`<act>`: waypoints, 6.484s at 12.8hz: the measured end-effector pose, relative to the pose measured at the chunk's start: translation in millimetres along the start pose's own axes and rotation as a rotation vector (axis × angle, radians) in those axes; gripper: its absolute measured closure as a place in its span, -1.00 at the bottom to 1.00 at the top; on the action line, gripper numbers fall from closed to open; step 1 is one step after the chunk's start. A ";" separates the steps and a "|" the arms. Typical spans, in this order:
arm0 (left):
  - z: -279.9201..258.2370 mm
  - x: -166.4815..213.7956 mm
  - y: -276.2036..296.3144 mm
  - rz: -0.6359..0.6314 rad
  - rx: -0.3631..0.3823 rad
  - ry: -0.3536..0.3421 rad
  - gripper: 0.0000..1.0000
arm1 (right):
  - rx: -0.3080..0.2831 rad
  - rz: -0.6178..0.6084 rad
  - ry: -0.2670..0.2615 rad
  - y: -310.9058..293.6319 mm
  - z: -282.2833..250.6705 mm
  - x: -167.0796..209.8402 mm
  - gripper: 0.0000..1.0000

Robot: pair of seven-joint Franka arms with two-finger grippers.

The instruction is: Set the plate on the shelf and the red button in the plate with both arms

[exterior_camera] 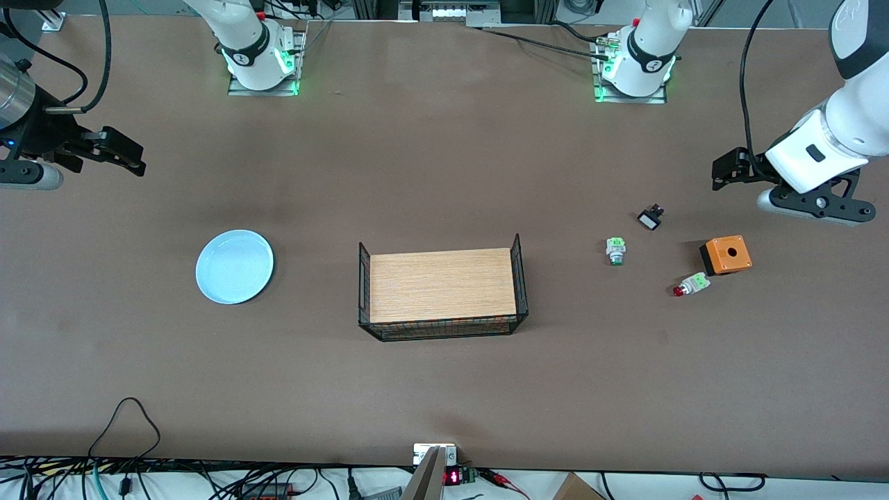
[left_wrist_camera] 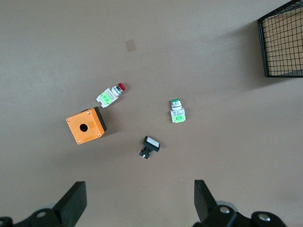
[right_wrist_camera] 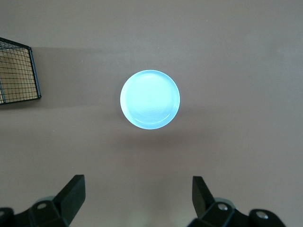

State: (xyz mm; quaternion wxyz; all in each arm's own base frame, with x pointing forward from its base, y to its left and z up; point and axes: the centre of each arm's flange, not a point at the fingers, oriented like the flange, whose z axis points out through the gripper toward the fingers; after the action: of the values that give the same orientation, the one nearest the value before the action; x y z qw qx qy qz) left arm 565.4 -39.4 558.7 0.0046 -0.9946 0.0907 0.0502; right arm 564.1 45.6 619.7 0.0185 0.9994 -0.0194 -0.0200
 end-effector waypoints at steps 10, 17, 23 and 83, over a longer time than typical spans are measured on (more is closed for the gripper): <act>-0.1 0.0 0.0 0.000 0.000 0.000 -1.00 | -0.007 -0.019 -0.077 -10.3 38.9 2.6 -1.00; -0.1 -0.1 0.0 0.000 0.000 0.000 -1.00 | 0.001 -0.203 -0.066 -38.3 134.5 12.4 -1.00; -0.1 -0.2 -0.2 0.000 0.000 0.000 -1.00 | 0.012 -0.329 -0.059 -57.8 261.1 14.0 -1.00; 0.0 -0.4 -0.5 -0.001 0.000 -0.002 -1.00 | -0.332 -1.575 0.231 -506.3 267.5 -117.7 0.87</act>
State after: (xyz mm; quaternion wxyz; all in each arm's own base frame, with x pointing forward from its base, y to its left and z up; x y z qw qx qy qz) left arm 565.2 -38.9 558.8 0.0046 -0.9946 0.0902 0.0510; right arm 455.1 546.2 338.0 0.1489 0.6999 0.6946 0.0735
